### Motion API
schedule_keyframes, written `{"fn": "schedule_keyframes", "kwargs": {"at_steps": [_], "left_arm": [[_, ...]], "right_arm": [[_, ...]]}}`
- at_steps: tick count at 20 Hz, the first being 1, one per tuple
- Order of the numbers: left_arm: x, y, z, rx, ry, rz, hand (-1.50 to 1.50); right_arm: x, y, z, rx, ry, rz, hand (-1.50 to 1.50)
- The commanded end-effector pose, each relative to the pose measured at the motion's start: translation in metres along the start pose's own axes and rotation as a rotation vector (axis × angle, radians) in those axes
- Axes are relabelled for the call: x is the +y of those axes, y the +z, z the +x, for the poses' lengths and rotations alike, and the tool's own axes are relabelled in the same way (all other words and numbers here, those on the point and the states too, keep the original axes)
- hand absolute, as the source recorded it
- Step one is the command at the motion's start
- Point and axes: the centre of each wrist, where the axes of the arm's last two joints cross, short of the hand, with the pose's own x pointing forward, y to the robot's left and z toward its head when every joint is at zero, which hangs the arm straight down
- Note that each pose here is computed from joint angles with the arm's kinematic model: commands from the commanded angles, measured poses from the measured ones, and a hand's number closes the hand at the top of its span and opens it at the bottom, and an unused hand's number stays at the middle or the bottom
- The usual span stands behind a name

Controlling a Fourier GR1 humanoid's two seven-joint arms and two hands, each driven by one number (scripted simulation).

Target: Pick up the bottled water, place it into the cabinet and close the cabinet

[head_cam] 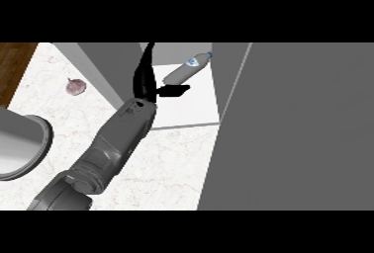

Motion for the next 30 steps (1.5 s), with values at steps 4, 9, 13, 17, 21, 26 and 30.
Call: {"fn": "schedule_keyframes", "kwargs": {"at_steps": [4,9,13,17,21,26,30], "left_arm": [[-0.002,0.001,0.003,-0.091,0.143,-0.083,-1.50],[0.000,-0.001,0.008,-0.185,0.409,-0.144,1.50],[0.000,-0.004,0.015,-0.216,0.495,-0.182,1.50],[0.001,0.000,0.010,-0.208,0.614,-0.242,1.50],[0.001,0.004,0.009,-0.203,0.716,-0.366,1.50],[0.002,0.018,0.000,-0.181,0.790,-0.483,1.50],[0.010,0.036,-0.015,-0.167,0.846,-0.480,1.50]], "right_arm": [[-0.007,0.009,0.030,-0.016,-0.021,0.009,-1.50],[0.009,0.008,0.008,0.000,-0.031,0.003,-1.50],[0.000,0.006,0.019,-0.005,-0.022,0.014,-1.50],[0.001,0.005,0.021,0.012,-0.022,0.003,-1.50],[-0.005,0.008,0.017,-0.014,0.037,-0.037,-1.50],[-0.003,0.015,0.022,0.000,0.046,-0.057,-1.50],[-0.003,0.019,0.017,0.014,0.064,-0.057,-1.50]]}}
